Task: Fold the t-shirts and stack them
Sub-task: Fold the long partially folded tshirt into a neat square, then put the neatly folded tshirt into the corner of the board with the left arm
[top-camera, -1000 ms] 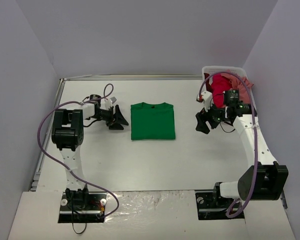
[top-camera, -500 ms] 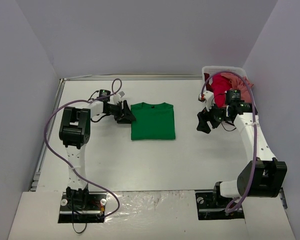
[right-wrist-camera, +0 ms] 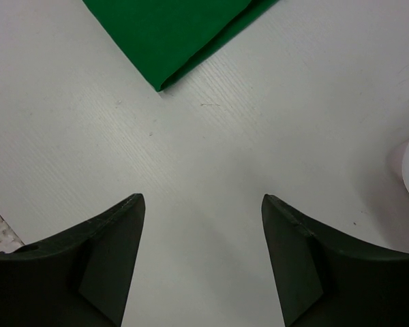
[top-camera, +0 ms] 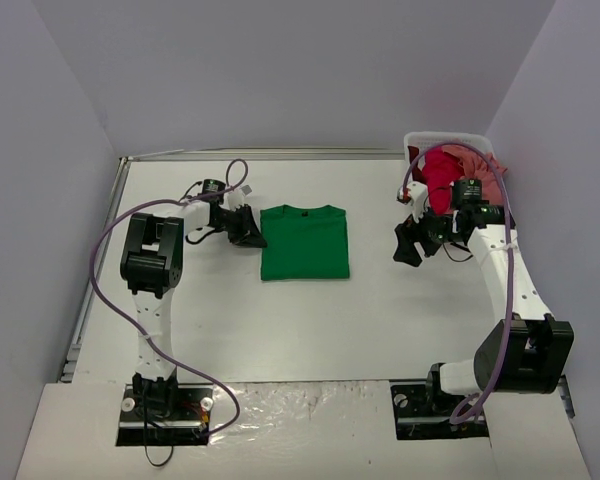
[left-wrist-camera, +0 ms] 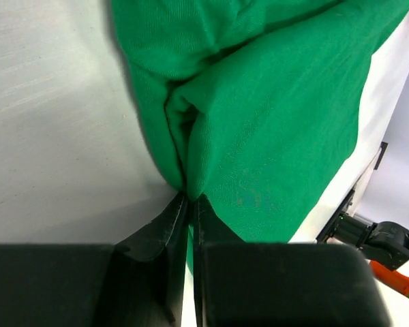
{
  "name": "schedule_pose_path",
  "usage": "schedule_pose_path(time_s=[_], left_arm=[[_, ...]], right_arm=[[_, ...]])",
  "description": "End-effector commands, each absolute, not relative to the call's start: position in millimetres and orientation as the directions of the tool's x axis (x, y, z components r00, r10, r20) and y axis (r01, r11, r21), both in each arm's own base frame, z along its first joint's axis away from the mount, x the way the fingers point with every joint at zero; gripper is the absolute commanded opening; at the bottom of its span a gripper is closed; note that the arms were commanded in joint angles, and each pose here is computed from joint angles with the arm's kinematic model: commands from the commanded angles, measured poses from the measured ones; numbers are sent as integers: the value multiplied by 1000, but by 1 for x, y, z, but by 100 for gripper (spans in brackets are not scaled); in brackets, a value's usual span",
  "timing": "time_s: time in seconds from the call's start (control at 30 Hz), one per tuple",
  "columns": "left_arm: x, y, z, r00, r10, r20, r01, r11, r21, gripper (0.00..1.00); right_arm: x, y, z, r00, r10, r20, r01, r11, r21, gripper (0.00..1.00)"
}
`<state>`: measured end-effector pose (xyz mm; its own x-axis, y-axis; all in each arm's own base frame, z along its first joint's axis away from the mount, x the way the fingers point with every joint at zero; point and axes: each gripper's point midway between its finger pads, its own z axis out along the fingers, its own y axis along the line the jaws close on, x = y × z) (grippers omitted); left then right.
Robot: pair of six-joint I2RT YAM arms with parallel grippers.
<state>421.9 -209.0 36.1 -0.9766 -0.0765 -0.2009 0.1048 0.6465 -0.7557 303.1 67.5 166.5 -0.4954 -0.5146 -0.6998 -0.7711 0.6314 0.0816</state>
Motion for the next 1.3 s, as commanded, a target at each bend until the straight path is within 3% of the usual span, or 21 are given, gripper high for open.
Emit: schedule_pose_path(time_s=[0.0,0.6,1.27], left_arm=[[425,-195,20,-976,-61,-209,100,728,-679,2],[466,-144,107,-892,1,-452,198,900,-389,2],[517,29,107,-874,-64,-482,-24,996,-90,2]], right_arm=[[296,71,161,-504,-505,-700,-781,613,120,65],[300,74,162,-518,-489,-702,-776,613,147,64],[295,72,167,-518,-473,-713,-768,624,143,64]])
